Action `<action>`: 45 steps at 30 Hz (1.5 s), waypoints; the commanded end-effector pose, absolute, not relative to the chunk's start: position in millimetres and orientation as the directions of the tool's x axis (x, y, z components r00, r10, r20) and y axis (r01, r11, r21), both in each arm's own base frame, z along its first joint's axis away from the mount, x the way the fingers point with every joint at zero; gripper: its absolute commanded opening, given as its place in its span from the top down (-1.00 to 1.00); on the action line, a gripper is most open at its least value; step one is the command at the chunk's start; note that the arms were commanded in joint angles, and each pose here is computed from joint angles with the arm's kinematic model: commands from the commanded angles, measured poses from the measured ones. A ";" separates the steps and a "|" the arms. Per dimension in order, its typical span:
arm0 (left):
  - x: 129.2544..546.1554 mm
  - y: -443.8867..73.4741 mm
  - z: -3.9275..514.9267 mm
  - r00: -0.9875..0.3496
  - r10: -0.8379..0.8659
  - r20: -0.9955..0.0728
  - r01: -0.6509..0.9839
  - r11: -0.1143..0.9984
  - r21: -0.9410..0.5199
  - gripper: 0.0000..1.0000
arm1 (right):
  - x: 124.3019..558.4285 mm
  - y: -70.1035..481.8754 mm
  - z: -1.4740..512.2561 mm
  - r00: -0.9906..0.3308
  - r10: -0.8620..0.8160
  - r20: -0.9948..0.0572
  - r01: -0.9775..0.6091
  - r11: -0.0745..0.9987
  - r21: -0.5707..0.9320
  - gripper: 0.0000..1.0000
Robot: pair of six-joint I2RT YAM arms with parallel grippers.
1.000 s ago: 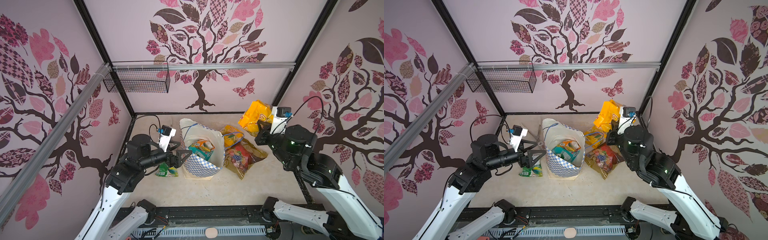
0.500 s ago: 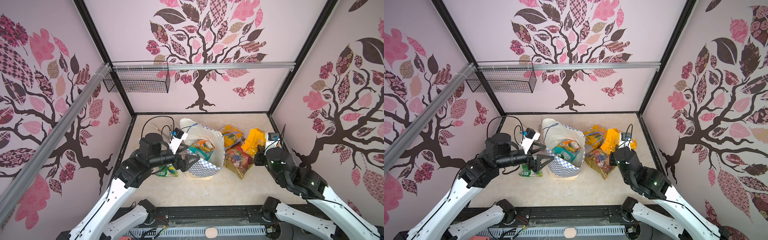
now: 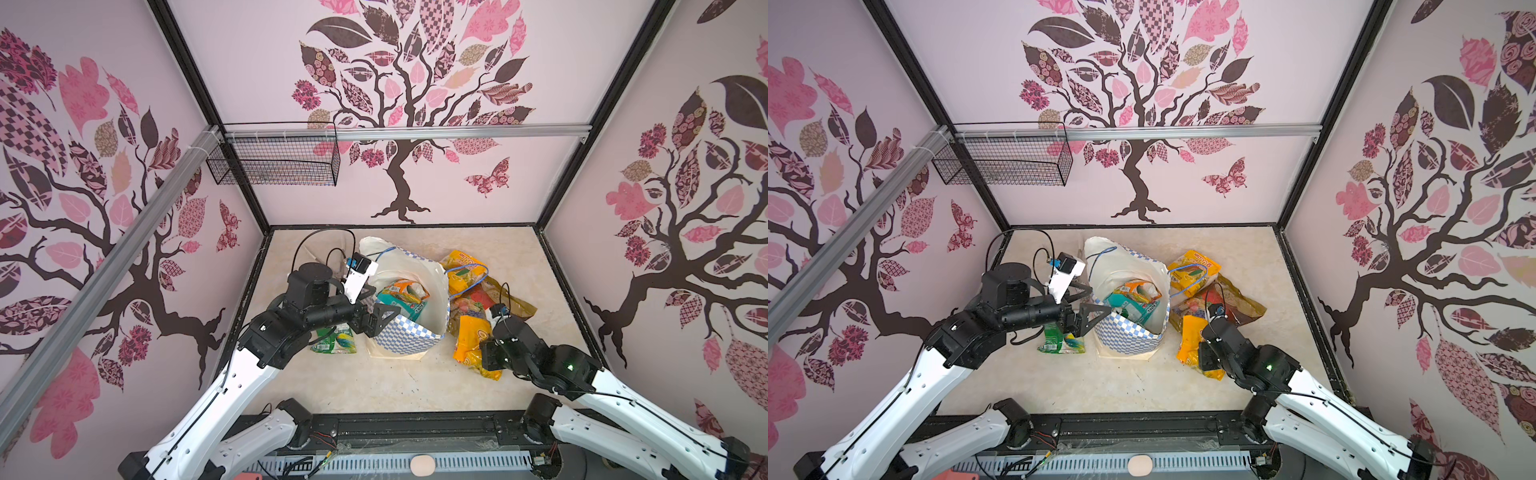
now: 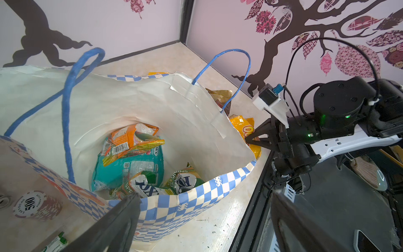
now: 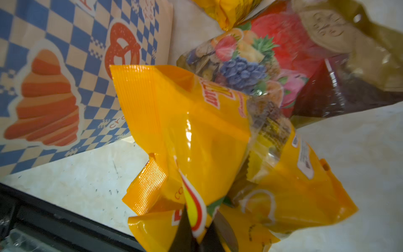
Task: Take the snacks out of the paper bag
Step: 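Lower the yellow packet beside the bag and open the right gripper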
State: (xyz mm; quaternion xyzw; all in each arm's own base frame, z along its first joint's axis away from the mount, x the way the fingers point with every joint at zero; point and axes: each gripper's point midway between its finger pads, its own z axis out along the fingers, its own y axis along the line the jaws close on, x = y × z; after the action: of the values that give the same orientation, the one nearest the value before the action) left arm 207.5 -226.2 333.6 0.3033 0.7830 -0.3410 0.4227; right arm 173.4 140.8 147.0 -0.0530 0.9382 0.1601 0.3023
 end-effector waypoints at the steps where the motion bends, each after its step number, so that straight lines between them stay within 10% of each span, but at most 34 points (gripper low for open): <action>1: 212.5 -225.2 351.8 -0.407 0.158 -0.900 0.767 0.594 -0.243 -0.90 | 177.1 175.2 147.7 -0.836 0.067 -0.544 -0.206 0.881 0.426 1.00; 18: 216.4 -213.4 342.8 -0.423 0.135 -0.896 0.717 0.654 -0.240 -0.90 | 215.9 142.3 73.4 -0.802 0.127 -0.583 -0.020 0.971 0.239 1.00; 32: 214.1 -205.0 335.2 -0.434 0.141 -0.890 0.695 0.681 -0.231 -0.90 | 244.1 163.2 81.5 -0.875 0.155 -0.459 -0.075 0.893 0.445 1.00; 45: 219.2 -211.8 336.5 -0.437 0.151 -0.887 0.705 0.670 -0.233 -0.90 | 220.7 173.3 74.7 -0.920 0.174 -0.350 -0.043 0.845 0.533 -0.01</action>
State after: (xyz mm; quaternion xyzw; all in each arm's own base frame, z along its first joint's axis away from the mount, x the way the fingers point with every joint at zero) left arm 219.2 -209.4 335.1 0.2676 0.7954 -0.2994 0.4540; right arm 227.6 173.5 74.3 0.0323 0.9337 0.2804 0.2205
